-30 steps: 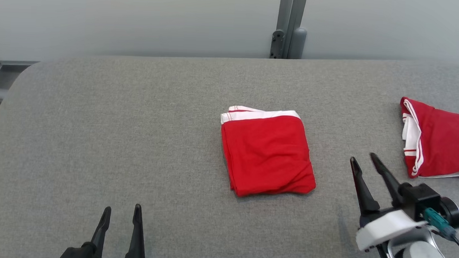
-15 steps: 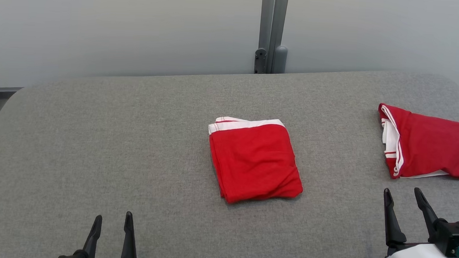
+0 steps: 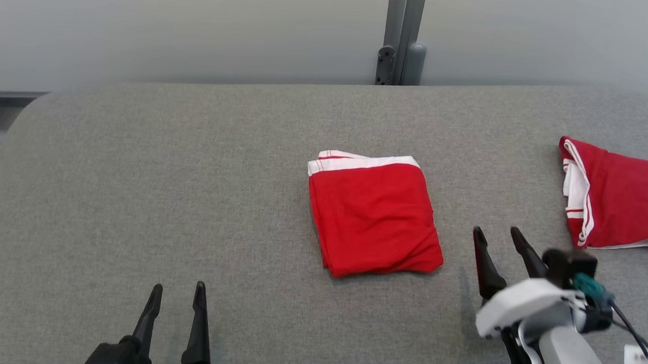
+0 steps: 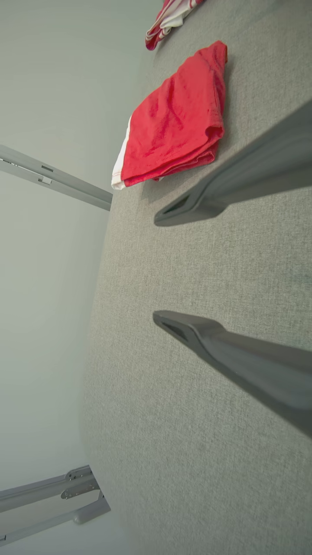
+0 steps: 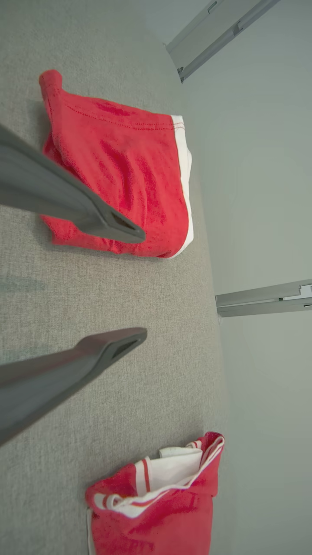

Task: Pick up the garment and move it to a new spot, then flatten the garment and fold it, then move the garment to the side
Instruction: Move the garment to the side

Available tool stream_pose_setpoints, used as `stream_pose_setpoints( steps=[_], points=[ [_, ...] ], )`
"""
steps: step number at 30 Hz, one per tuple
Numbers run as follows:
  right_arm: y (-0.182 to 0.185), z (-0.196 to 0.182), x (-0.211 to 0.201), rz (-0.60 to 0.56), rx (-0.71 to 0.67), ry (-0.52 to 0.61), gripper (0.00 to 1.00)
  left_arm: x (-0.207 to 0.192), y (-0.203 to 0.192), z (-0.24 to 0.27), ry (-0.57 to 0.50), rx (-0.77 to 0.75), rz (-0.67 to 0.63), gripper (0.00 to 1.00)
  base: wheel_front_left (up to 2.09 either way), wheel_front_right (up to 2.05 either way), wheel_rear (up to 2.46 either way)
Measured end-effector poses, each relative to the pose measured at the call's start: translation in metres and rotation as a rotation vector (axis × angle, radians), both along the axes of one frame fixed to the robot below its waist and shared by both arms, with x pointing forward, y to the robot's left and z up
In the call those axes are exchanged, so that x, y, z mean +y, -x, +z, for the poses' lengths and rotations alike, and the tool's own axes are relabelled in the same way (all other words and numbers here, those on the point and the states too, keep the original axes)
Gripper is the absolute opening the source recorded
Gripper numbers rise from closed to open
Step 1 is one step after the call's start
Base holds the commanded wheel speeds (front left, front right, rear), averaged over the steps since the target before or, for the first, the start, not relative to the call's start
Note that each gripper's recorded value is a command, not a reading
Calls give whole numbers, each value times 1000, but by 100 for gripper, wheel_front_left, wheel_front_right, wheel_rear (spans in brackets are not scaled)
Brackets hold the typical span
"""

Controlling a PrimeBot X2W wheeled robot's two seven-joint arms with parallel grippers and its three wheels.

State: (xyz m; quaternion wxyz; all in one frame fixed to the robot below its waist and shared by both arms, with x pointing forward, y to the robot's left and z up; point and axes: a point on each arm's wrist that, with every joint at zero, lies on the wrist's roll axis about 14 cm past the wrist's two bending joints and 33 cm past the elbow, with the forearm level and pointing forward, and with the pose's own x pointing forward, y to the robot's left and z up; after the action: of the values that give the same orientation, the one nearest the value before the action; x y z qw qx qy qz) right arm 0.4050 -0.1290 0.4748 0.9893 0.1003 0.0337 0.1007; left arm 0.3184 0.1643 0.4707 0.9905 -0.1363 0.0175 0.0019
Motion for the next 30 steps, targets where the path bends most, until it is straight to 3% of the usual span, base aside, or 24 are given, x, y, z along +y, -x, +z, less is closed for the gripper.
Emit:
stream_pose_setpoints(
  steps=[4, 14, 15, 22, 30],
  points=[
    [-37, -9, 35, 90, 150, -60, 100, -5, -9, -3, 4, 10, -19, 100, 0, 0, 0],
    [-66, -62, 80, 216, 473, 1, 100, 8, -13, -6, 5, 24, 31, 100, 0, 0, 0],
    [-66, -66, 86, 233, 488, 2, 0, 10, -12, -7, 4, 30, 38, 100, 0, 0, 0],
    [-79, -62, 89, 244, 485, -46, 0, 13, -17, -14, 11, 54, 55, 100, 0, 0, 0],
    [-107, -23, -34, 73, 410, 65, 0, -26, -53, -9, 1, 16, -97, 100, 0, 0, 0]
  ],
)
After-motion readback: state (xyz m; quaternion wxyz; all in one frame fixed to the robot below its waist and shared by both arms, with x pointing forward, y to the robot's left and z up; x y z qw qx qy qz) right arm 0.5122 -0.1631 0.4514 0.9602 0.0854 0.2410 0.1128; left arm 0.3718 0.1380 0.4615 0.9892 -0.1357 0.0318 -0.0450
